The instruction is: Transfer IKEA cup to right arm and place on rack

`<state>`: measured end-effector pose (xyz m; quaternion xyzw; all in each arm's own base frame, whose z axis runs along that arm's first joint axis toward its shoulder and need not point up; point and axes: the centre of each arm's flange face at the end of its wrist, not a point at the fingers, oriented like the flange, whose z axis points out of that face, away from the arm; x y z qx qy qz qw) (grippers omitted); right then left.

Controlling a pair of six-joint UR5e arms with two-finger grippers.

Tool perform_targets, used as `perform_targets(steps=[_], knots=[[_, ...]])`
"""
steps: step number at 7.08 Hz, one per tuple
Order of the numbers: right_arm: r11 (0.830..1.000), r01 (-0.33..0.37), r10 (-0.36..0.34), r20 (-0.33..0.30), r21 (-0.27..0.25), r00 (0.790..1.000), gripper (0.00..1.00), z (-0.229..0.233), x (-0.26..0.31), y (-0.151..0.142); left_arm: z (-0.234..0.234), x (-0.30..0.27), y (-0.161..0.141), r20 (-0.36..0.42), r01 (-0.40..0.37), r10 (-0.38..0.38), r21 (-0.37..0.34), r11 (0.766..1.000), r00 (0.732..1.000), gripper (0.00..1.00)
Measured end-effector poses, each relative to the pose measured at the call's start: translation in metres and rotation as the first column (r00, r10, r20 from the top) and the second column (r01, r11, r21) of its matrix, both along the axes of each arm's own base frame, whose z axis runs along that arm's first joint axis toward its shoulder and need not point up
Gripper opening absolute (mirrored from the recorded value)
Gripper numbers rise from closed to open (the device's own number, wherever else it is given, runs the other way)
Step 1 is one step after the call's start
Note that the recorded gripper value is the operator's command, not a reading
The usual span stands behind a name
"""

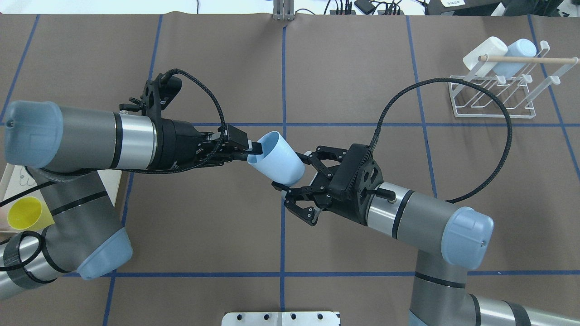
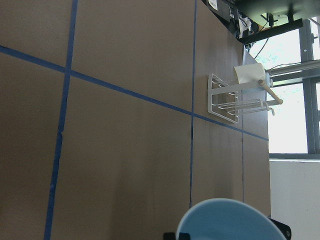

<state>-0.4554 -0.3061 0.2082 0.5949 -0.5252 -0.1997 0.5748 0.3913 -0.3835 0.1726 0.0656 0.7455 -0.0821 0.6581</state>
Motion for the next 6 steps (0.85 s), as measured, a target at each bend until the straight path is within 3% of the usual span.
perform_targets(steps=[1,3,4,6], knots=[[1.000,-0.004,0.004,-0.003,-0.001,1.000,0.19,0.001,0.001,-0.002,0.000,-0.004,-0.004,0.004,0.012,-0.012,0.017,1.000,1.000,1.00],[1.000,-0.027,0.027,-0.047,-0.014,0.999,0.05,0.006,0.010,-0.016,0.025,-0.026,-0.023,0.075,0.049,-0.055,0.082,0.995,0.996,1.00],[0.998,-0.050,0.044,-0.129,-0.040,0.991,0.03,0.007,0.021,-0.029,0.051,-0.044,-0.035,0.142,0.068,-0.088,0.140,0.988,0.986,1.00],[0.988,-0.078,0.025,-0.354,-0.135,0.935,0.00,0.000,0.069,-0.074,0.103,-0.076,-0.053,0.281,0.081,-0.156,0.262,0.962,0.947,1.00]])
